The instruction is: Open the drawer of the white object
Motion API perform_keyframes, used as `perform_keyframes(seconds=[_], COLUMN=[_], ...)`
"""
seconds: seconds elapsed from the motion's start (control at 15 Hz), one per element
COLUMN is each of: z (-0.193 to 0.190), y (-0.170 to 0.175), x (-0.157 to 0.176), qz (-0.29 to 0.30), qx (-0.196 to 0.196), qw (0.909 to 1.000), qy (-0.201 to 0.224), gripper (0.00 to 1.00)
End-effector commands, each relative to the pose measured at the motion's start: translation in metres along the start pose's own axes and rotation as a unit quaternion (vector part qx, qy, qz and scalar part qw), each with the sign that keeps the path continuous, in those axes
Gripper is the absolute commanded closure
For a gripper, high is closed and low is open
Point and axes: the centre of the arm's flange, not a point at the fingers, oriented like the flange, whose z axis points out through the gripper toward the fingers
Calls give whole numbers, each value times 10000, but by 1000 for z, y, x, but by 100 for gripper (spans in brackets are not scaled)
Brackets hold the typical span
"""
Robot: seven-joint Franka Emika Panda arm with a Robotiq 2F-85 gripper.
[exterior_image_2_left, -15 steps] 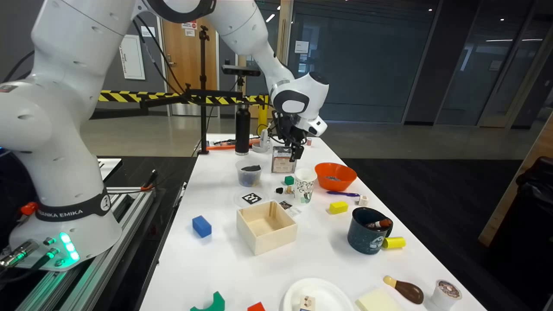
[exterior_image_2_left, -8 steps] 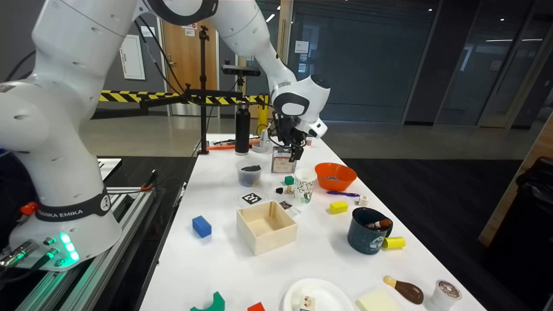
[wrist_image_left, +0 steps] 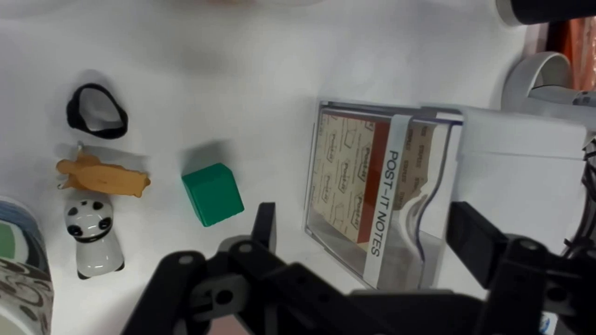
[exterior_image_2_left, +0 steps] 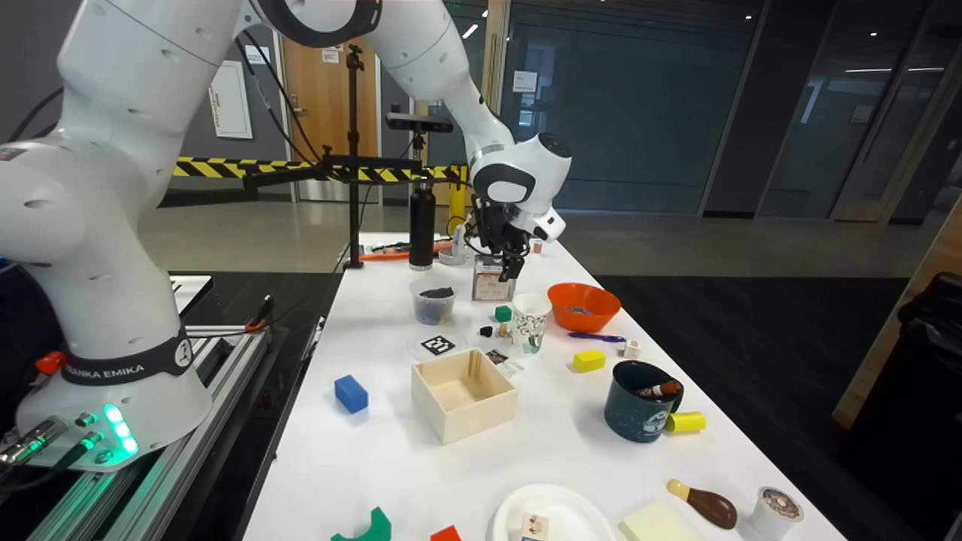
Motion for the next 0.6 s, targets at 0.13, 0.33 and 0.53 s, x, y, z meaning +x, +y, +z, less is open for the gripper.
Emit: perform_keyframes(seconds=[0.13, 0.33, 0.53], z=[0, -3, -8], y=[4, 6, 8], x=[-1, -4, -6], qz=[-7, 42, 98], qx=[171, 116, 75], qw=[9998, 9999, 9997], qy=[56, 87, 208], gripper=[7, 6, 7])
